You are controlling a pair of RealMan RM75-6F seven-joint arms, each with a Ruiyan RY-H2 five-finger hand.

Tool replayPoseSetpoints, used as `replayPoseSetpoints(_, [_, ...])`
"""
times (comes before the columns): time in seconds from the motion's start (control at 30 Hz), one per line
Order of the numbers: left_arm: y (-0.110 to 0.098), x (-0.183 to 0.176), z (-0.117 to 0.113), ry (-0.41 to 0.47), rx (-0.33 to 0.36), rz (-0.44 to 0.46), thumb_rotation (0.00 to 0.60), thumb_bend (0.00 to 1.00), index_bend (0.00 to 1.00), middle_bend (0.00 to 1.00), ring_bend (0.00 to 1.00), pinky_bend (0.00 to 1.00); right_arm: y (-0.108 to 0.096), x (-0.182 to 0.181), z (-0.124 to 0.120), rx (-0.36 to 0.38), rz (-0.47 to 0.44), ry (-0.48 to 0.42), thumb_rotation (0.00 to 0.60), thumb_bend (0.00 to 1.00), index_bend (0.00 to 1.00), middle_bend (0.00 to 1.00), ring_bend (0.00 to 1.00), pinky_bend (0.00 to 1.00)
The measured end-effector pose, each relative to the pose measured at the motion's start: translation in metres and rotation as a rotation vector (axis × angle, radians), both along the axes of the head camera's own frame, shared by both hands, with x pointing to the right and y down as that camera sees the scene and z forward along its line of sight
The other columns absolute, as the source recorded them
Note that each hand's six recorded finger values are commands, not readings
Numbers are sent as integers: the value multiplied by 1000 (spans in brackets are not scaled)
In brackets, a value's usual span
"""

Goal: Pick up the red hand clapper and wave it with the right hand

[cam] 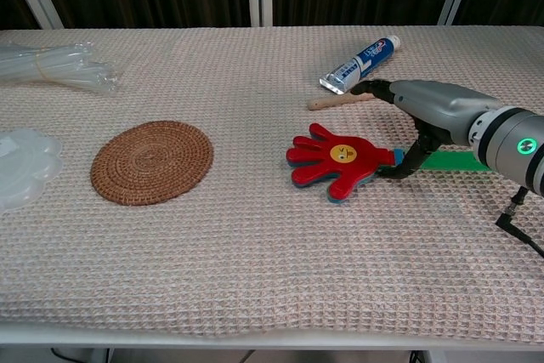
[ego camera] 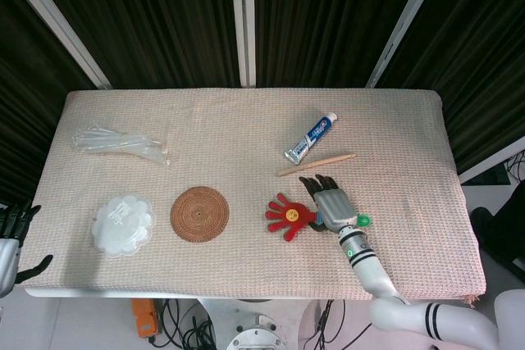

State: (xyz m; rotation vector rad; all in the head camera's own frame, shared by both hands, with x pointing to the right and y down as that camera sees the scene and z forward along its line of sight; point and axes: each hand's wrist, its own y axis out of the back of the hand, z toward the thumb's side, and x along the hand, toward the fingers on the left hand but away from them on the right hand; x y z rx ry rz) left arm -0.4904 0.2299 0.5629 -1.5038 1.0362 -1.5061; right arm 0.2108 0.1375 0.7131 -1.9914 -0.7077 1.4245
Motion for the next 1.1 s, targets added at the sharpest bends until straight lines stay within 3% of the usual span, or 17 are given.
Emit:
replayPoseSetpoints(0.33, [-2, 3, 0, -2, 3, 7, 600, 175, 108, 5, 0, 63, -6, 23, -34, 0, 4, -8, 600, 55, 0, 0, 0, 0])
replayPoseSetpoints(0.47, [-2, 4, -1, -4, 3, 8, 600, 175, 108, 6, 0, 64, -7, 40, -51, 54, 22, -12, 600, 82, 0, 0, 0, 0])
replayPoseSetpoints(0.6, [-4, 6, -1, -7, 7, 10, 600, 175, 108, 5, 0, 63, -2, 68, -72, 168, 27, 15, 600, 102, 0, 0, 0, 0])
replayPoseSetpoints(0.77, [-5, 6, -3, -28, 10, 14, 600, 175, 108, 6, 0, 63, 23, 129, -93, 301, 62, 123, 600, 152, 0, 0, 0, 0])
replayPoseSetpoints(0.9, [-6, 5, -3, -58, 10, 21, 600, 175, 108, 6, 0, 63, 55, 188, -108, 401, 110, 261, 600, 158, 0, 0, 0, 0])
replayPoseSetpoints(1.1, [-8, 4, -1, -87, 9, 29, 600, 176, 108, 6, 0, 62, 96, 236, -117, 446, 174, 362, 600, 163, 0, 0, 0, 0])
